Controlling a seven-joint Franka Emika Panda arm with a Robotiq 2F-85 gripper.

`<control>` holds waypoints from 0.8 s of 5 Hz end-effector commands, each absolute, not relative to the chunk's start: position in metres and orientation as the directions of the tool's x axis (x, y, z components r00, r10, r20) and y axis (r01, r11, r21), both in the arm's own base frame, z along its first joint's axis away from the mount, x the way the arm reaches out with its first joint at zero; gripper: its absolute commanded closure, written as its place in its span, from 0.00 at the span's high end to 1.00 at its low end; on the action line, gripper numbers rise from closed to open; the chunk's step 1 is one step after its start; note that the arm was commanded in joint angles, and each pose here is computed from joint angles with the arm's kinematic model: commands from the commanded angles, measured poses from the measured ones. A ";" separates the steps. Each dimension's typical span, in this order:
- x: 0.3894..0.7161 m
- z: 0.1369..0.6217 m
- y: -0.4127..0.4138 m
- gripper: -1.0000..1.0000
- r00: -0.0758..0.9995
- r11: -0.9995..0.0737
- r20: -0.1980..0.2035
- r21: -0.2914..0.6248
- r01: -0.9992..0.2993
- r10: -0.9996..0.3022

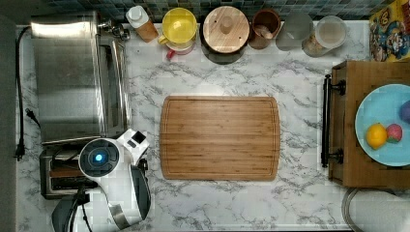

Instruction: Turn on the toaster.

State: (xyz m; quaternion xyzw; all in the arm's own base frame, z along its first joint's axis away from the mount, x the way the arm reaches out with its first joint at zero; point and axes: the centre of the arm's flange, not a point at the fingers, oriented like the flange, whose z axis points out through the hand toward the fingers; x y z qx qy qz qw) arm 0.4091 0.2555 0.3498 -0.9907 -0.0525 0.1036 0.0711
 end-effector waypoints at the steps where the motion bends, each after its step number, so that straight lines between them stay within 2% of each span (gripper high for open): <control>1: 0.393 0.279 0.274 0.00 0.951 -0.998 -0.302 -0.037 0.055 0.063; 3: 0.381 0.227 0.246 0.00 0.918 -0.999 -0.396 -0.010 -0.036 -0.029; 4: 0.369 0.190 0.230 0.00 0.873 -0.999 -0.486 -0.011 -0.036 -0.026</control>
